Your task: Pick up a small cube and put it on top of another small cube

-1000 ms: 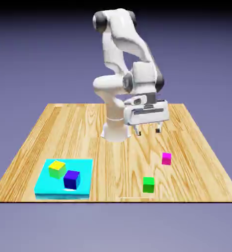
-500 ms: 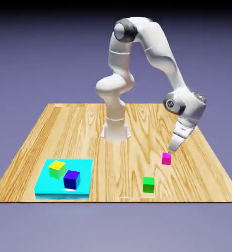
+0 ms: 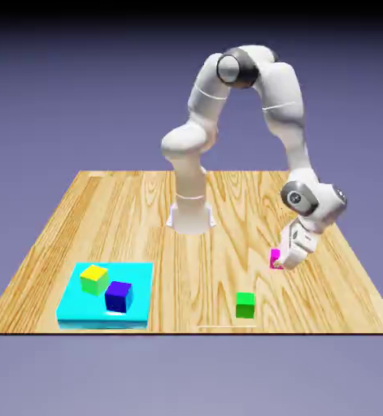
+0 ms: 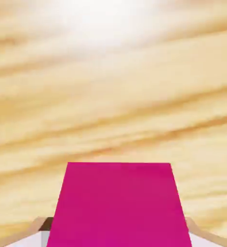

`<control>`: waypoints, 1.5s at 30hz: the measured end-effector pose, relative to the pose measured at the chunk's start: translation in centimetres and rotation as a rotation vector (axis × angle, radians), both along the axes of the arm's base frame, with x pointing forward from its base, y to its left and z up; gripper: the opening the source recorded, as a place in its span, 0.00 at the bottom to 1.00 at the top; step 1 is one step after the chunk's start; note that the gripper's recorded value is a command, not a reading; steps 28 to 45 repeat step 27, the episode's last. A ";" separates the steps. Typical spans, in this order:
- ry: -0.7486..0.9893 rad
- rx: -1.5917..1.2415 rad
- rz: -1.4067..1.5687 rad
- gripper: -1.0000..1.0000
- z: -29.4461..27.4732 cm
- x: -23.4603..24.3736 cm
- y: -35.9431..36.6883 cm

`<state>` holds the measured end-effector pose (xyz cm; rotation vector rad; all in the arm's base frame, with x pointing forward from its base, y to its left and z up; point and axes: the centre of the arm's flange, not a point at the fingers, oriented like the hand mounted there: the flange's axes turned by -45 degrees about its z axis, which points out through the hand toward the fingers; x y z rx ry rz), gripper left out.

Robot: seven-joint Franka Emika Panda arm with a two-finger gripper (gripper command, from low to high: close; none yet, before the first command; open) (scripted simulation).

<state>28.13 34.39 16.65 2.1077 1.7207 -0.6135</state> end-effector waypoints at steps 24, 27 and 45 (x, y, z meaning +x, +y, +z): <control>-0.001 0.000 0.519 1.00 -1.0 17.4 -14.6; -0.004 -0.001 0.520 1.00 0.6 17.3 -13.9; -0.004 -0.001 0.520 1.00 0.6 17.3 -13.9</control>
